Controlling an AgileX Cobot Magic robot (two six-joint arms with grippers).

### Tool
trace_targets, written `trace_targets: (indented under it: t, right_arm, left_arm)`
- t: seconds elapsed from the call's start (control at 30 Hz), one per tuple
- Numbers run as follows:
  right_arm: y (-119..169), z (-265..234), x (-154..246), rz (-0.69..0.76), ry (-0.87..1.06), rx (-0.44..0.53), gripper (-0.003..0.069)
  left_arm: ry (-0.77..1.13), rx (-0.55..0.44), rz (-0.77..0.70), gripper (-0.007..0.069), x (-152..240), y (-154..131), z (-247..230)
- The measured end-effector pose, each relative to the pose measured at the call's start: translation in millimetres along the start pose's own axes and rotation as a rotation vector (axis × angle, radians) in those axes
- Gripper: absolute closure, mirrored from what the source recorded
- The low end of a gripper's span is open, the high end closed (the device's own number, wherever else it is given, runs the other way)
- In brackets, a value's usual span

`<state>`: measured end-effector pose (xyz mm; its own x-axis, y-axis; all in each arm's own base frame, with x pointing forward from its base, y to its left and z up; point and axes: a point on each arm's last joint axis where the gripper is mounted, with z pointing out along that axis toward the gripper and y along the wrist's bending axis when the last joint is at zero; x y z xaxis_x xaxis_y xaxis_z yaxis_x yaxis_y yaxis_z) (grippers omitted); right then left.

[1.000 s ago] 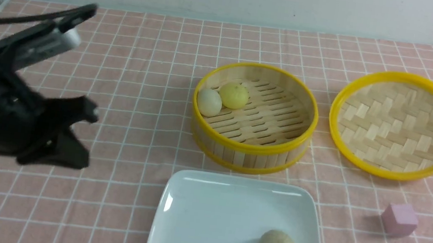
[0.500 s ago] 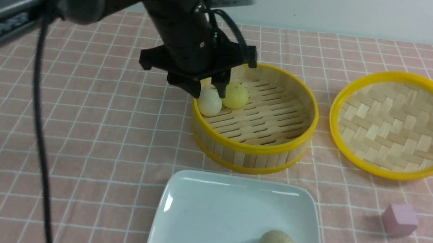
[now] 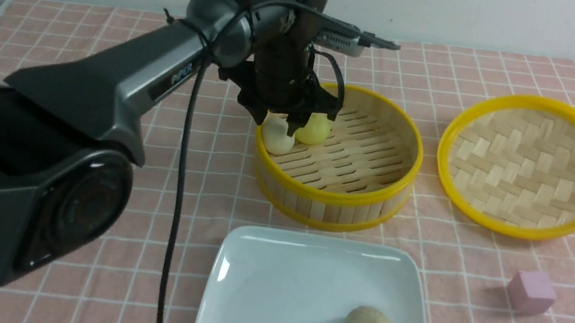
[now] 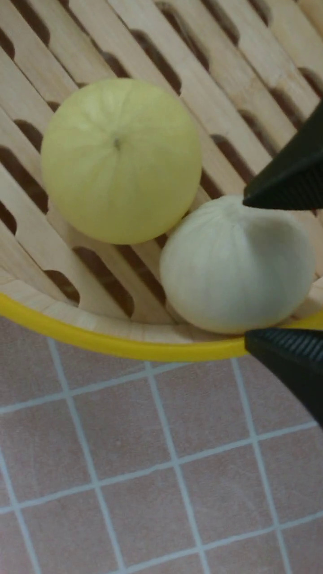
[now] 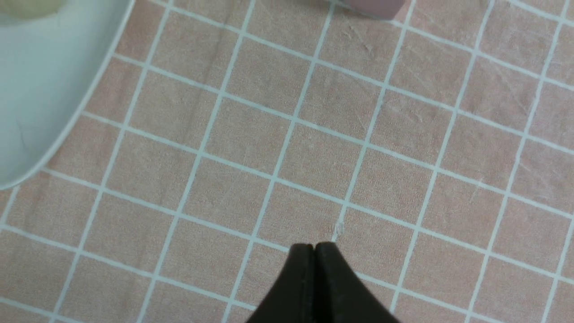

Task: Put the steamed buns into the plate on the pink tablecloth.
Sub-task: 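Reach into the bamboo steamer and grasp a bun with the left gripper, then carry the bun from the bamboo steamer to the plate with the left gripper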

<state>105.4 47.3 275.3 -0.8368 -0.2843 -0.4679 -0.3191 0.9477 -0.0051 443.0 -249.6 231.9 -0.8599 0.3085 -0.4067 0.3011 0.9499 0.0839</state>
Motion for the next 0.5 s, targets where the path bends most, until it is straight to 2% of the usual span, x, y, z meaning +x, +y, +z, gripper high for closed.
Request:
trace_targets:
  t: [0.27, 0.33, 0.37, 0.4, 0.43, 0.5]
  right_arm:
    - [0.2, 0.0, -0.9, 0.000, -0.010, -0.002, 0.0648]
    - [0.2, 0.0, -0.9, 0.000, -0.010, -0.002, 0.0646]
    - [0.2, 0.0, -0.9, 0.000, -0.010, -0.002, 0.0646]
    - [0.2, 0.0, -0.9, 0.000, -0.010, -0.002, 0.0645]
    - [0.2, 0.0, -0.9, 0.000, -0.010, -0.002, 0.0643]
    - [0.2, 0.0, -0.9, 0.000, -0.010, -0.002, 0.0642]
  left_arm:
    - [-0.008, -0.005, 0.020, 0.0372, -0.6, -1.8, 12.9]
    - [0.001, -0.001, 0.019, 0.0431, 0.7, -3.1, 18.7]
    - [0.001, -0.001, 0.019, 0.0437, 0.6, -3.1, 18.4]
    - [0.003, 0.000, 0.019, 0.0465, 0.9, -3.3, 19.7]
    - [0.002, 0.000, 0.019, 0.0540, 0.8, -3.3, 19.6]
    - [-0.002, 0.000, 0.019, 0.0587, 0.2, -3.1, 17.9]
